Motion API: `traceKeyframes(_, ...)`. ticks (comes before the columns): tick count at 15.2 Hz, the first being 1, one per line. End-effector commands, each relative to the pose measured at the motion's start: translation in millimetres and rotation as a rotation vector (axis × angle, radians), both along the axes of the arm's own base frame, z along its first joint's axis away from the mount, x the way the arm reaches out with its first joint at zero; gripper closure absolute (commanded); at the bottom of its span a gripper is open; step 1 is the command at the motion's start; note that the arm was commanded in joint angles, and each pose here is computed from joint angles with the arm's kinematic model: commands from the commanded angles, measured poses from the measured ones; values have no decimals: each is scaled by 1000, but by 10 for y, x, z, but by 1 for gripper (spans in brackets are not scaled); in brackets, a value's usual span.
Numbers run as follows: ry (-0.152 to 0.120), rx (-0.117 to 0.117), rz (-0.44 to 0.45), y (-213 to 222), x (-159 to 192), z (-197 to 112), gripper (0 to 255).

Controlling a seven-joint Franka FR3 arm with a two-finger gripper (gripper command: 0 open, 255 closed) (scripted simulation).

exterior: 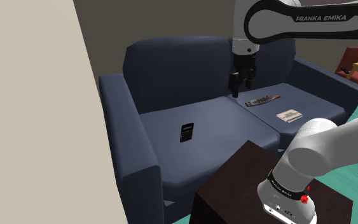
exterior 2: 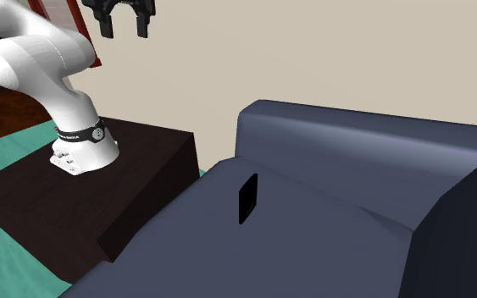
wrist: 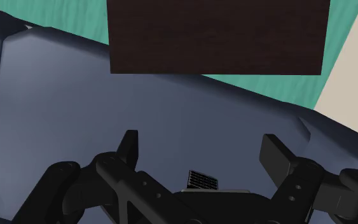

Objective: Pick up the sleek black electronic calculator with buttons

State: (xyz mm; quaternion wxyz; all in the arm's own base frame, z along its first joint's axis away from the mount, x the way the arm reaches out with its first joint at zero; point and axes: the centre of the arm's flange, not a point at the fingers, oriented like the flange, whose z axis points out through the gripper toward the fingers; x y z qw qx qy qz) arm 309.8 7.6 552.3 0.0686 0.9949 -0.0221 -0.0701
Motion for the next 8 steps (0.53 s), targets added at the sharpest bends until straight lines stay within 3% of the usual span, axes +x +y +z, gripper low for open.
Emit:
traceKeyframes(1, 0, 0, 0, 0, 0, 0, 0)
traceKeyframes(8, -13, 41, 224, -242, 508, -679, 0)
